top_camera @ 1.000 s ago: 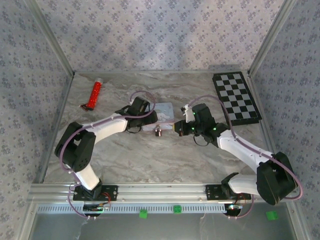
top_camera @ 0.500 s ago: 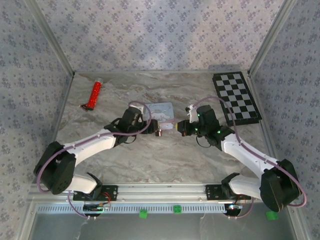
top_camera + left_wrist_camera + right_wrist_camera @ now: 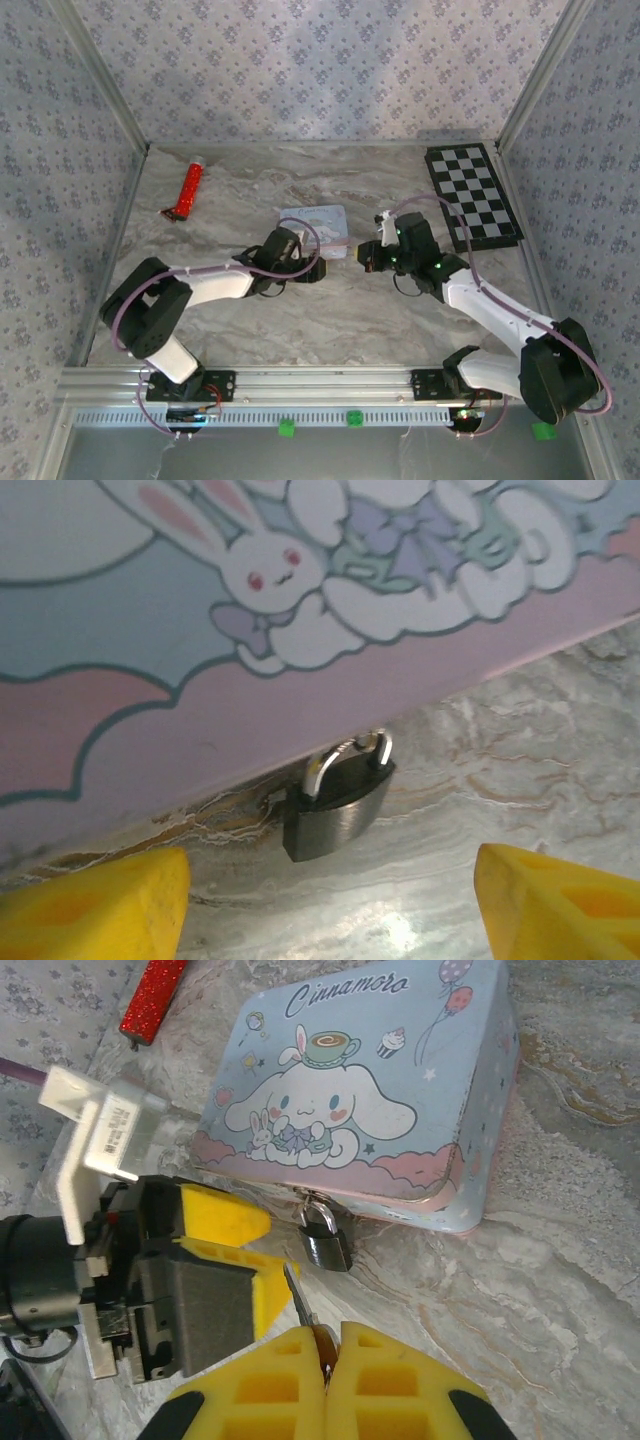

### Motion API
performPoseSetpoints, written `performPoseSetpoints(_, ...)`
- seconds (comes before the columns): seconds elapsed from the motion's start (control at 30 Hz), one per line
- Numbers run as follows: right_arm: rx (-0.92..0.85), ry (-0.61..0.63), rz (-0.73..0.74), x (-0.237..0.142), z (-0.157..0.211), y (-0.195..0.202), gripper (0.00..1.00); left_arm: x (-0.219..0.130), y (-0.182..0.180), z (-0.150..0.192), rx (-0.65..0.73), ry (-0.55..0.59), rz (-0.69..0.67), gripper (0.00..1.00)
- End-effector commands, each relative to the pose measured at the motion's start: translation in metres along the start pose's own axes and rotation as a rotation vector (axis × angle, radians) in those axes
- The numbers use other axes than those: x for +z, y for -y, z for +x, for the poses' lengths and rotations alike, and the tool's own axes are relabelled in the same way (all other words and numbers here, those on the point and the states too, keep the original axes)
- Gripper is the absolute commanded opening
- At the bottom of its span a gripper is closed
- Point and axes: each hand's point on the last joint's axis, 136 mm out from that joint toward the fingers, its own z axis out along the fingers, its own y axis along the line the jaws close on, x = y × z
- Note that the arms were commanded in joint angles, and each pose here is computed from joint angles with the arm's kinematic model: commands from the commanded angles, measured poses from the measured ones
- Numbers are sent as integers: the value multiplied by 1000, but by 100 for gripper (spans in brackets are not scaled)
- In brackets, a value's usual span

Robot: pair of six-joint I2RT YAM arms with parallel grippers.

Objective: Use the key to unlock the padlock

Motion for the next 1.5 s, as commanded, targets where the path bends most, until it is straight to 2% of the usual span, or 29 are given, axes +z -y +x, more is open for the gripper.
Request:
performPoseSetpoints(0.0, 14, 33, 5, -7, -5, 2, 0, 5, 11, -22, -20, 62, 27, 73)
performPoseSetpoints(0.17, 28, 36, -2, -7, -3, 4, 0, 15, 9, -24, -36, 76, 27, 72)
performPoseSetpoints(0.27, 37, 42, -13, -9, -3, 4, 0, 23, 9, -25, -42, 83, 35, 64)
performPoseSetpoints(0.63, 55, 42, -25, -9, -1, 6, 0, 42, 5, -31, -94, 89, 31, 51)
performPoseSetpoints(1.07, 70, 39, -23, -9, 0, 8, 0, 37, 15, -42, -99, 104, 52, 36)
performPoseSetpoints(1.27, 195, 74, -60, -9, -2, 18, 0, 31, 19, -46, -122, 112, 65, 28)
performPoseSetpoints(1.47, 234, 64, -76, -4, 1, 21, 0, 28, 24, -49, -140, 113, 78, 20)
